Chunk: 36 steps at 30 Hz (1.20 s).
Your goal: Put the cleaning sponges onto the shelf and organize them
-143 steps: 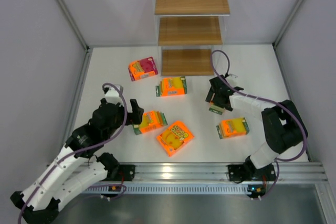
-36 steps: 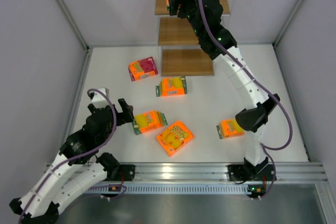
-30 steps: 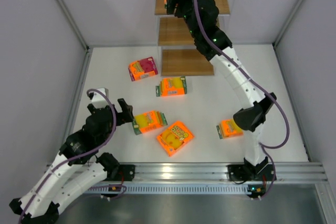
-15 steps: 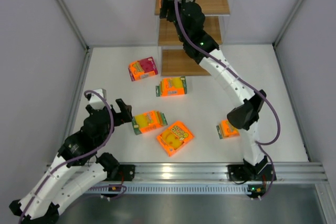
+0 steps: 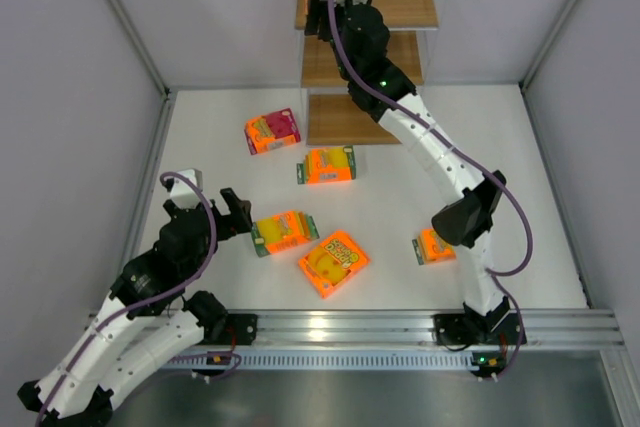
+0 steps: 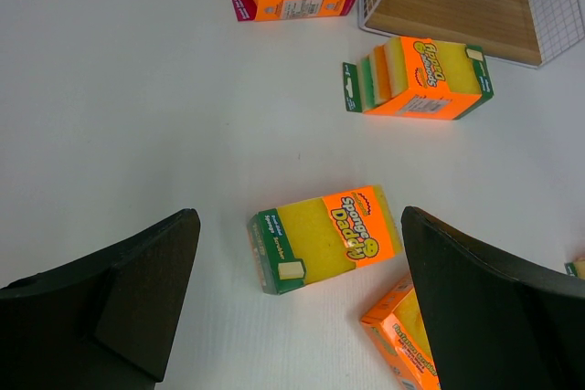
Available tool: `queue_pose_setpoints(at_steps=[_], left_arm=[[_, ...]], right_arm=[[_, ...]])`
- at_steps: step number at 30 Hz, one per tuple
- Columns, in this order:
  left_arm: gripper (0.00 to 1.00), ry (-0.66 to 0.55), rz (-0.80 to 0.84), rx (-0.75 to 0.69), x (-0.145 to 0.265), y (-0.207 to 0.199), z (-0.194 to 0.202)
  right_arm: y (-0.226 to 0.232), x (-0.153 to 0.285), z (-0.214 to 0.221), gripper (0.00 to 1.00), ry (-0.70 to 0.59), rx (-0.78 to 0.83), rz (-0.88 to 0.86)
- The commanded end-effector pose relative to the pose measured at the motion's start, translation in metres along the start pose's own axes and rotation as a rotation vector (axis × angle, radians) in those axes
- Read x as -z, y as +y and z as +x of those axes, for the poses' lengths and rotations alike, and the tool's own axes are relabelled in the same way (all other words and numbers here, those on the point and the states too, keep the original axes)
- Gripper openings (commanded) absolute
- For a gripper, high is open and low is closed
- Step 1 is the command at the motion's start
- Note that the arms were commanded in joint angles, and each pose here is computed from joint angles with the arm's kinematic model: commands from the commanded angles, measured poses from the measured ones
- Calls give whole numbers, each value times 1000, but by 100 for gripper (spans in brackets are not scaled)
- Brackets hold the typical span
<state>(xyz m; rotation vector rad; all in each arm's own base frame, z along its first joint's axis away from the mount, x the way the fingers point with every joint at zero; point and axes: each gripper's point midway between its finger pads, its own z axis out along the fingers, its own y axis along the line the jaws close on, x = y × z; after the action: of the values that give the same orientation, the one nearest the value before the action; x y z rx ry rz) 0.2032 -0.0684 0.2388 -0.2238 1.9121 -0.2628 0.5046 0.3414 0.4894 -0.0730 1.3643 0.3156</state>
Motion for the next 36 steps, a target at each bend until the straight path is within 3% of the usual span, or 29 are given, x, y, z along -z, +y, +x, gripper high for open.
queue_pose_setpoints(at_steps=[1, 9, 13, 24, 27, 36], left_arm=[[98, -10, -14, 3, -1, 2, -1], [98, -12, -20, 7, -1, 4, -1], [98, -12, -29, 6, -1, 5, 0], [98, -6, -34, 1, -3, 5, 0], [98, -3, -38, -1, -4, 5, 2], [98, 4, -34, -5, -4, 3, 3]], right_arm=[[-6, 5, -26, 47, -49, 21, 31], [-6, 1, -9, 49, -18, 50, 34], [-6, -2, -3, 64, -18, 53, 45], [-9, -16, 24, 89, 16, 45, 36], [-13, -16, 12, 99, -8, 37, 42], [-20, 5, -54, 99, -110, 10, 33]])
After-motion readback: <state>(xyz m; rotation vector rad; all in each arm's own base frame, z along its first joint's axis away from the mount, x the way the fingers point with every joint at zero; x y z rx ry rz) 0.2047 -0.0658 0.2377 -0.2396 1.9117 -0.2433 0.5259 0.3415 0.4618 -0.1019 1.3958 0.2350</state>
